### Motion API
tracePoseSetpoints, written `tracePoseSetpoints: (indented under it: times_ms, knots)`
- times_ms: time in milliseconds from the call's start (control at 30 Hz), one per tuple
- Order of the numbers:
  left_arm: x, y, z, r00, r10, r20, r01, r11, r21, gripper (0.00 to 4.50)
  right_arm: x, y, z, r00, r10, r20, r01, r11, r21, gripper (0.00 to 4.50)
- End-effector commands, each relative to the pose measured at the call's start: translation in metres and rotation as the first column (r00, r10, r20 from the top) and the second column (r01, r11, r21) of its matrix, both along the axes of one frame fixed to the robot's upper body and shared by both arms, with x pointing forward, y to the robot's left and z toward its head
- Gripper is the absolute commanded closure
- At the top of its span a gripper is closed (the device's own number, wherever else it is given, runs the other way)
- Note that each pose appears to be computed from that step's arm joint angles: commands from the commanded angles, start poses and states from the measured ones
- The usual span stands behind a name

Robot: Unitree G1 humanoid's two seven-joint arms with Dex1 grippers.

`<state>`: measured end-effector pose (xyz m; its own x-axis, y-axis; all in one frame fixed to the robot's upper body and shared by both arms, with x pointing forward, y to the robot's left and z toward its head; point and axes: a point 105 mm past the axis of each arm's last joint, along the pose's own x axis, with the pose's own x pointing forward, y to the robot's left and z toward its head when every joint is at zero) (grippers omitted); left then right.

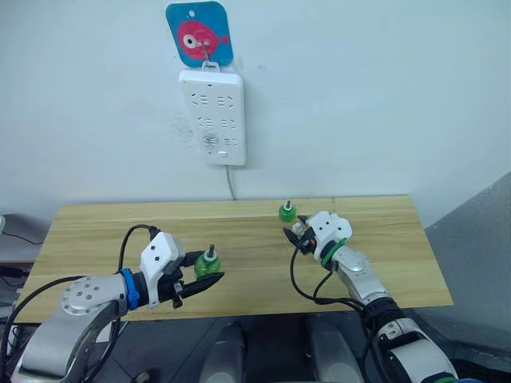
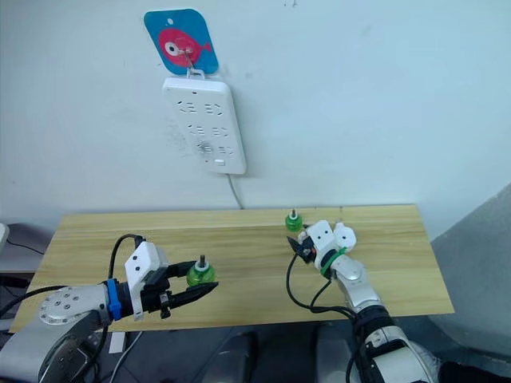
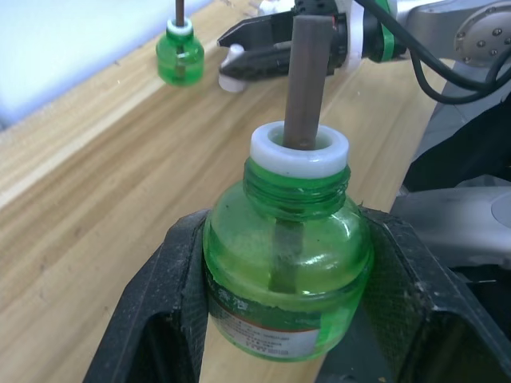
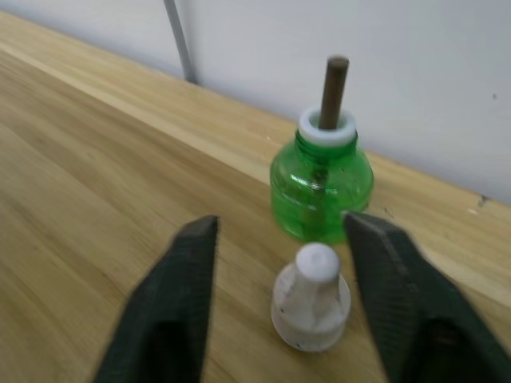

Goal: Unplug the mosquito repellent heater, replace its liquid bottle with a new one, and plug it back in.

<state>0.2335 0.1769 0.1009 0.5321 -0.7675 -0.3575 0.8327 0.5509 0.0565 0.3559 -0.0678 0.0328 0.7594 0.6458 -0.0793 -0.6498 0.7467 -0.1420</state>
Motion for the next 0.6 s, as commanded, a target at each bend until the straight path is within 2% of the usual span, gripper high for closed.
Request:
tracePoseSetpoints:
  times_ms: [33,67,200,300,433,600]
  knots:
    - [0.006,-0.008,0.006,0.998,-0.038,0.040,0.039,0.999,-0.018,2.26,-0.010,0.004,0.037,0.990,0.096,0.101,-0.098,0.995,0.013,0.40]
    - [0.010,-0.014,0.008,0.997,-0.063,0.049,0.065,0.997,-0.037,2.26,-0.019,0.004,0.053,0.980,0.160,0.120,-0.162,0.987,0.004,0.01]
    - [0.018,-0.035,0.015,0.980,-0.183,0.075,0.189,0.979,-0.073,2.26,-0.051,0.003,0.096,0.927,0.358,0.108,-0.356,0.934,-0.038,0.00]
    - [0.026,-0.058,0.025,0.944,-0.308,0.123,0.319,0.944,-0.088,2.26,-0.084,0.005,0.128,0.839,0.544,0.023,-0.540,0.837,-0.086,0.00]
    - [0.034,-0.080,0.037,0.904,-0.394,0.166,0.414,0.904,-0.110,2.26,-0.105,0.016,0.145,0.771,0.636,-0.035,-0.635,0.763,-0.117,0.00]
    - [0.039,-0.096,0.049,0.871,-0.444,0.210,0.473,0.873,-0.121,2.26,-0.109,0.030,0.154,0.764,0.645,-0.034,-0.645,0.758,-0.099,0.00]
